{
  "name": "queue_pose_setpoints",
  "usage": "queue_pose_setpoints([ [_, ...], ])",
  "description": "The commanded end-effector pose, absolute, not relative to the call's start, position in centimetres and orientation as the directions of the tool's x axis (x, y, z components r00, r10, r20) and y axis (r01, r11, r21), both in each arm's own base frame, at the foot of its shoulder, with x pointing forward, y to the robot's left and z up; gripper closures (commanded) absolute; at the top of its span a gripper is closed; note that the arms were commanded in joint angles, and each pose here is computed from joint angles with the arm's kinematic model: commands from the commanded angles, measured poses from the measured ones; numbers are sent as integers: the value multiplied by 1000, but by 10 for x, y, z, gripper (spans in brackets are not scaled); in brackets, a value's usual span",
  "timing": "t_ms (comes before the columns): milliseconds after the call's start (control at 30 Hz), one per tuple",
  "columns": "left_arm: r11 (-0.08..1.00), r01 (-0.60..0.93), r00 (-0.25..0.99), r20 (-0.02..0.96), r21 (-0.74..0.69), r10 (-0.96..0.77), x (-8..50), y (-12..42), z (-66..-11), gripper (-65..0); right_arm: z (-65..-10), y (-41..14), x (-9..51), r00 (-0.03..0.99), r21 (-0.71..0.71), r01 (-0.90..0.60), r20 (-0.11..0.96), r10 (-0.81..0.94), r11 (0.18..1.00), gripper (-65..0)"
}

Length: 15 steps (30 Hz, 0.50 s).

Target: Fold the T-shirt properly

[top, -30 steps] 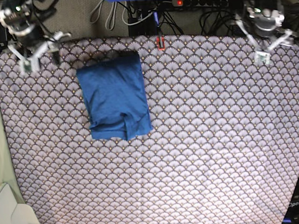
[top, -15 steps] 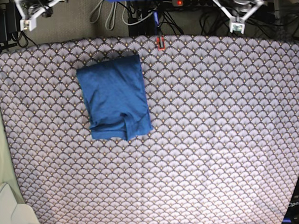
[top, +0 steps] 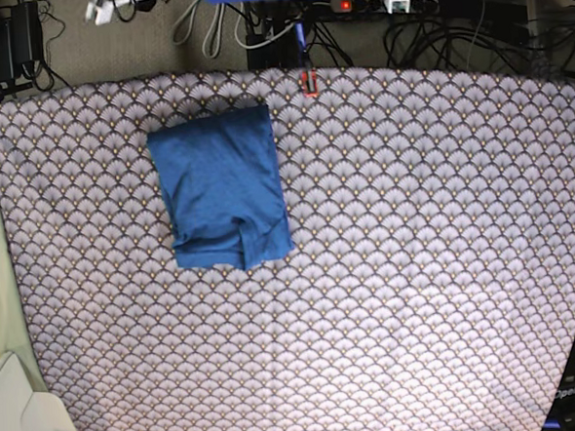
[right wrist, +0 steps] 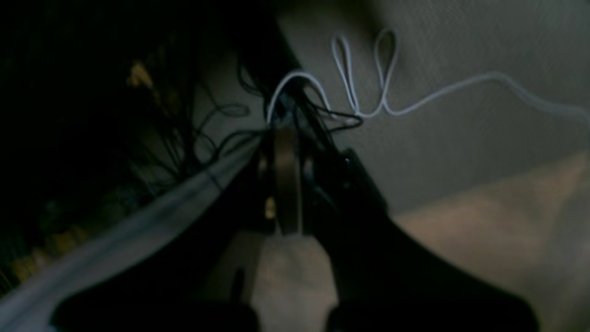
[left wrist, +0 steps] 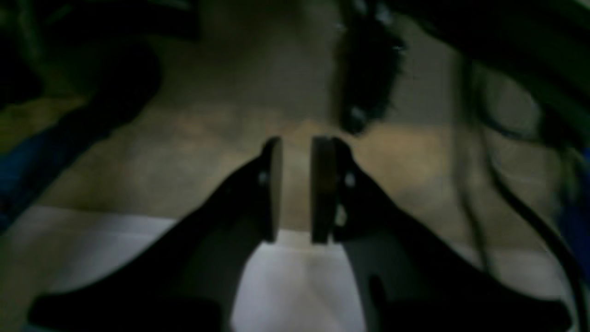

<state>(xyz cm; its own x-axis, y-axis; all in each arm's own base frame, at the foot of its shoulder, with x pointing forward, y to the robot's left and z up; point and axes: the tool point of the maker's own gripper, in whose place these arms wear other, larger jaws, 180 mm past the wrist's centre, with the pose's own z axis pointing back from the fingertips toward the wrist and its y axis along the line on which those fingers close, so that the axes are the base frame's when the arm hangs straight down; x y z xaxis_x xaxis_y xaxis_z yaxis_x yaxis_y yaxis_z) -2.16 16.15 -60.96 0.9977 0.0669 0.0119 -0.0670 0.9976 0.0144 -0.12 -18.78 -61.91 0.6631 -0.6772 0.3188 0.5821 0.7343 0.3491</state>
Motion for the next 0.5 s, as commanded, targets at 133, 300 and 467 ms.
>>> queue_pose_setpoints([
  [133,996,-74,997,22,51,73,-16,176,-639,-46,-623,-176,1,685,326,518,396,-612,791,-11],
  [300,993,-13,1000,4,115,13,-13,196,-658,-2,-638,-182,-9,853,74,352,384,-352,933,-11],
  [467,990,8,1000,4,138,-9,-10,199,-661,-2,-642,-203,-10,944,-190,137,324,-70,972,-11],
])
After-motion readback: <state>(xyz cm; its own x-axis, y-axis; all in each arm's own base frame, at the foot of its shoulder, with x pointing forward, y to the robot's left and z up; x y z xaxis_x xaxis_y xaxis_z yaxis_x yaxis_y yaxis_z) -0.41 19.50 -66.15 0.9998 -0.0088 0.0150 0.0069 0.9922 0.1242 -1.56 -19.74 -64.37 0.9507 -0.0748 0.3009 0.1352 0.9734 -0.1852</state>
